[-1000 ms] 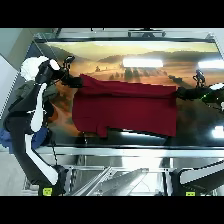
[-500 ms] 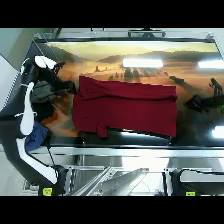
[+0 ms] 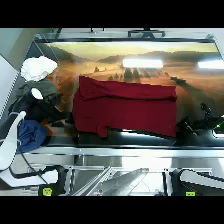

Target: Fold the shirts.

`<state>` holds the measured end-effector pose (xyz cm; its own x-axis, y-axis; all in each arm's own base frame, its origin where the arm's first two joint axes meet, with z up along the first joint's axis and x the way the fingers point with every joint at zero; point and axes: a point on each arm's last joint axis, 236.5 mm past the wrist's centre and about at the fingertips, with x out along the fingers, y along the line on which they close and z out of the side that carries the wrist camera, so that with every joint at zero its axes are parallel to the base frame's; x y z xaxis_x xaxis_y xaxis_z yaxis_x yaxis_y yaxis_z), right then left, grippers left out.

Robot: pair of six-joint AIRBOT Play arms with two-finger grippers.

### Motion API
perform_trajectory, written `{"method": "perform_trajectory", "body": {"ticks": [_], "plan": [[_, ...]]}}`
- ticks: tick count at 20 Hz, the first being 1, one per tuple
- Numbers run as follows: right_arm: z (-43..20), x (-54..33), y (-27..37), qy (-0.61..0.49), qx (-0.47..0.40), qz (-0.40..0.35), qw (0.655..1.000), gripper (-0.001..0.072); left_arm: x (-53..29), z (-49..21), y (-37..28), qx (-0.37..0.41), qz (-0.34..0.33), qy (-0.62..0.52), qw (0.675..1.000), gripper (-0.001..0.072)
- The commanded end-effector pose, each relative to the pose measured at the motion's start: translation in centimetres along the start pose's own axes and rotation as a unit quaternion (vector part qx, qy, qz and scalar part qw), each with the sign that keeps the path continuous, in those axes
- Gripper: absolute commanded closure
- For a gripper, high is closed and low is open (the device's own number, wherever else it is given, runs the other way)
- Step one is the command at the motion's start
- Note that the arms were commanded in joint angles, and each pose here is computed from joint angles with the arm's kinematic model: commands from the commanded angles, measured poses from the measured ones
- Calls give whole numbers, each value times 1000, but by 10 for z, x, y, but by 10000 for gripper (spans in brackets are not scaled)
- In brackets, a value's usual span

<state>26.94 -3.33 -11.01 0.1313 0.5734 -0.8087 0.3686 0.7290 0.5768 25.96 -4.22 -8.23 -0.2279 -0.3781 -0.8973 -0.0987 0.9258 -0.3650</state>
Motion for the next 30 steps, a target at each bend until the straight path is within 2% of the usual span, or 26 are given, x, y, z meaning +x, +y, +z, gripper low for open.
{"method": "perform_trajectory", "body": {"ticks": [1, 3, 9, 11, 12, 14, 15, 16, 17, 19, 21, 26, 30], "plan": [[-4, 15, 5, 3, -19, 2, 1000, 340, 24, -7, -12, -9, -38, -47, 998, 9], [1, 23, 19, -2, -30, 15, 999, 341, 27, 7, -31, -5, -86, -80, 993, 14], [-17, 29, 39, 39, -44, 38, 998, 348, 52, 18, -37, -23, -126, -63, 990, 14], [-20, 29, 41, 46, -44, 42, 997, 348, 51, 27, -53, -18, -166, -76, 983, 35], [-22, 28, 41, 49, -44, 43, 997, 349, 46, 34, -60, -12, -182, -91, 979, 191], [-27, 28, 44, 60, -44, 49, 996, 350, 34, 44, -72, 7, -202, -111, 973, 556], [-30, 27, 45, 67, -44, 53, 995, 352, 25, 47, -79, 20, -213, -113, 970, 703], [-33, 26, 47, 73, -44, 57, 995, 383, 17, 48, -85, 30, -222, -113, 968, 689], [-37, 25, 49, 81, -48, 62, 994, 578, 7, 49, -94, 40, -235, -111, 965, 690], [-36, 18, 53, 86, -53, 65, 993, 694, -16, 45, -108, 70, -252, -96, 960, 690], [-26, 6, 53, 69, -51, 54, 995, 694, -37, 40, -116, 85, -253, -92, 959, 691], [-25, -28, -4, 55, -5, -58, 997, 695, -62, 15, -94, 77, -151, -117, 979, 687], [-23, -39, -4, 36, 13, -50, 998, 695, -82, -9, -115, 91, -173, -145, 970, 687]]}}
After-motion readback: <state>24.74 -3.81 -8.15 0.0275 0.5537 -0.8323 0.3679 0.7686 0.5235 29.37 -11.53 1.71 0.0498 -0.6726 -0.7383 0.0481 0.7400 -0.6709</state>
